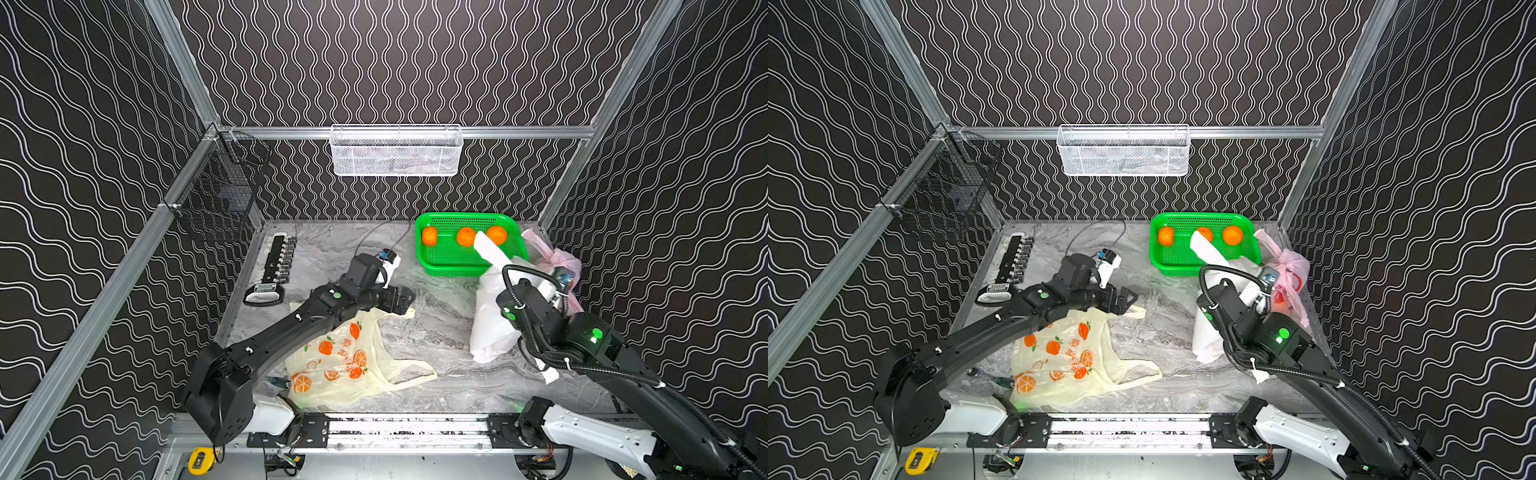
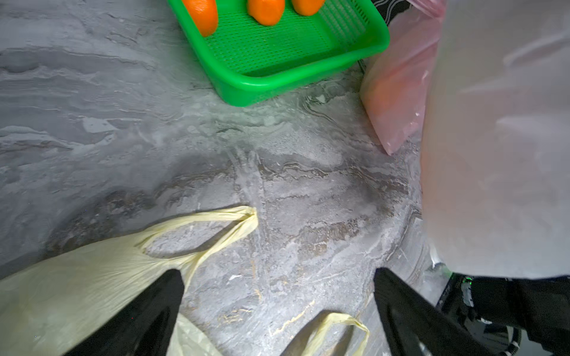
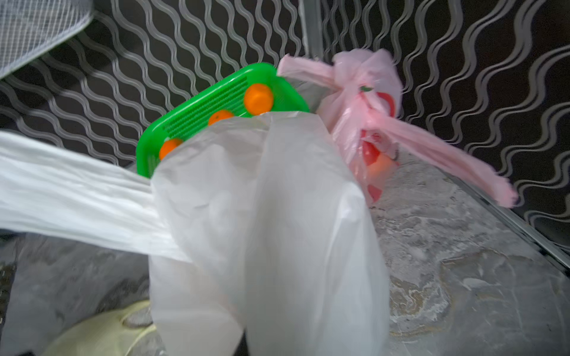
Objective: Place the oranges into plastic bags & tie knots
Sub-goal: Pick up the plastic bag at the center of the board, then place the plastic bag at the center of the board.
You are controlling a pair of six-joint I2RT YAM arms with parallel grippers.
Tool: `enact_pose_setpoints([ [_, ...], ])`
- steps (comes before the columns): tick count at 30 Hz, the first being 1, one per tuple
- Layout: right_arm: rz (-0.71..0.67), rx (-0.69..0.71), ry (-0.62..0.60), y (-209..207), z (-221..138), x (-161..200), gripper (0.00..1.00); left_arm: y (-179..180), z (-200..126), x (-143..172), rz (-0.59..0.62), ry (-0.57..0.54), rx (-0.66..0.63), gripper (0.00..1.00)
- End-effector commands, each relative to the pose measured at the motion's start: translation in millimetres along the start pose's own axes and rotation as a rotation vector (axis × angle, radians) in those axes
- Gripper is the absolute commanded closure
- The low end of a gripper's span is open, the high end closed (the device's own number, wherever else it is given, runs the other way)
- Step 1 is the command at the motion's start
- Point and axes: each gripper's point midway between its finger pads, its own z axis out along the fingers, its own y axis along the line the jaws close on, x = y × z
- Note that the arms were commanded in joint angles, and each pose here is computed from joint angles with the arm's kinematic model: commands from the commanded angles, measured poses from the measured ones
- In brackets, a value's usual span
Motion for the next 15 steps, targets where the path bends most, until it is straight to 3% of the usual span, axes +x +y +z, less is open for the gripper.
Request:
enact_pose_setpoints([
  [1, 0.059, 0.193, -0.117, -48.3, -6.9, -16.6, 1.0, -6.0, 3.3, -0.6, 0.05, -0.027, -0.033, 0.01],
  [8, 0.06, 0.271, -0.097, -66.8, 4.3, -1.0, 1.0, -36.9, 5.0, 11.9, 0.093, -0.021, 0.005, 0.01],
  [15, 0.027, 0.418, -0.086, -90.7, 36.0, 16.7, 0.99, -33.8, 20.8, 29.8, 0.059, 0.041, -0.012, 0.01],
])
